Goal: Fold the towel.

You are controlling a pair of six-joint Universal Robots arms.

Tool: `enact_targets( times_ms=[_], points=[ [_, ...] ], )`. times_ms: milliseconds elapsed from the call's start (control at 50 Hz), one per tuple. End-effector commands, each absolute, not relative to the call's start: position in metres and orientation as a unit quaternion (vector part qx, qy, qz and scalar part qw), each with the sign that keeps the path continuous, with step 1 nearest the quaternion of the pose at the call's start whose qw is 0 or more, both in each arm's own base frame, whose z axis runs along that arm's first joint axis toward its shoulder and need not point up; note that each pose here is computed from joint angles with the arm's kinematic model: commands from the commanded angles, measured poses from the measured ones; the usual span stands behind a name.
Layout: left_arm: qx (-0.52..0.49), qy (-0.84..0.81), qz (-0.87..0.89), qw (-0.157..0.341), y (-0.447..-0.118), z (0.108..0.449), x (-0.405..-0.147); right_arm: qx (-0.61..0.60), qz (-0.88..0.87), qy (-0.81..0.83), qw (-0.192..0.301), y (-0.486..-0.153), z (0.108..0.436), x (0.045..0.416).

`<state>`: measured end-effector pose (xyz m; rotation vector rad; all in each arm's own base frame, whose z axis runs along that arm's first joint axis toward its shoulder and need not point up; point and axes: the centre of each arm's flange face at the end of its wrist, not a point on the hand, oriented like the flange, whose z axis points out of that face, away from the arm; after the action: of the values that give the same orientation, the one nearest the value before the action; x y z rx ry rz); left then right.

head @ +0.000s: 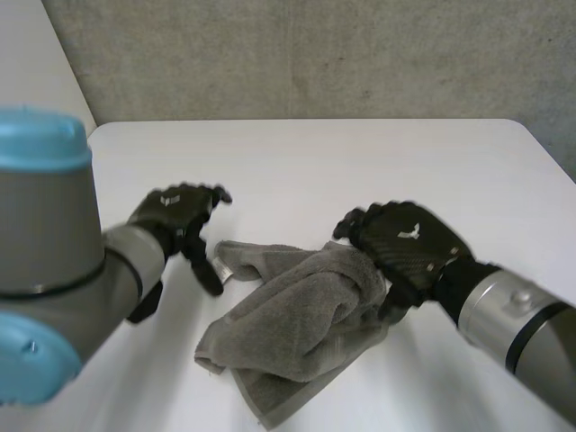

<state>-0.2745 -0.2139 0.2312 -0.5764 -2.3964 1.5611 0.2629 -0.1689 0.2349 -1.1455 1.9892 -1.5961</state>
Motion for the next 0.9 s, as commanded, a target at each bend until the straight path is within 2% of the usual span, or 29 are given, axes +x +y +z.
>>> enact_targets(
  times_ms=[20, 120, 200, 280, 320, 340, 380, 420, 600, 700, 840, 900],
  points=[
    [-0.250, -0.803, 0.534, 0.082, -0.190, 0.199, -0.265, -0.439, -0.557, 0.676, 0.200, -0.140, 0.217, 0.281],
    [-0.276, -0.794, 0.538, 0.067, -0.184, 0.181, -0.263, -0.452, -0.536, 0.683, 0.205, -0.138, 0.189, 0.290],
    [-0.299, -0.789, 0.534, 0.060, -0.181, 0.167, -0.266, -0.434, -0.539, 0.700, 0.177, -0.157, 0.173, 0.291],
    [-0.309, -0.791, 0.525, 0.062, -0.179, 0.158, -0.269, -0.413, -0.570, 0.696, 0.141, -0.174, 0.177, 0.293],
    [-0.311, -0.792, 0.522, 0.063, -0.179, 0.156, -0.271, -0.387, -0.604, 0.690, 0.100, -0.200, 0.189, 0.289],
    [-0.314, -0.790, 0.522, 0.065, -0.178, 0.153, -0.273, -0.387, -0.604, 0.690, 0.100, -0.200, 0.189, 0.289],
    [-0.316, -0.788, 0.524, 0.068, -0.178, 0.151, -0.276, -0.362, -0.622, 0.691, 0.060, -0.230, 0.199, 0.275],
    [-0.318, -0.784, 0.528, 0.072, -0.178, 0.150, -0.279, -0.360, -0.626, 0.689, 0.050, -0.239, 0.201, 0.271],
    [-0.319, -0.752, 0.570, 0.090, -0.186, 0.147, -0.300, -0.359, -0.622, 0.695, 0.045, -0.266, 0.191, 0.272],
    [-0.319, -0.745, 0.577, 0.102, -0.188, 0.147, -0.310, -0.364, -0.603, 0.709, 0.028, -0.278, 0.174, 0.266],
    [-0.324, -0.727, 0.594, 0.119, -0.184, 0.159, -0.327, -0.347, -0.599, 0.722, 0.006, -0.288, 0.175, 0.253],
    [-0.329, -0.721, 0.597, 0.126, -0.179, 0.162, -0.332, -0.342, -0.596, 0.726, 0.004, -0.283, 0.185, 0.247]
  ],
)
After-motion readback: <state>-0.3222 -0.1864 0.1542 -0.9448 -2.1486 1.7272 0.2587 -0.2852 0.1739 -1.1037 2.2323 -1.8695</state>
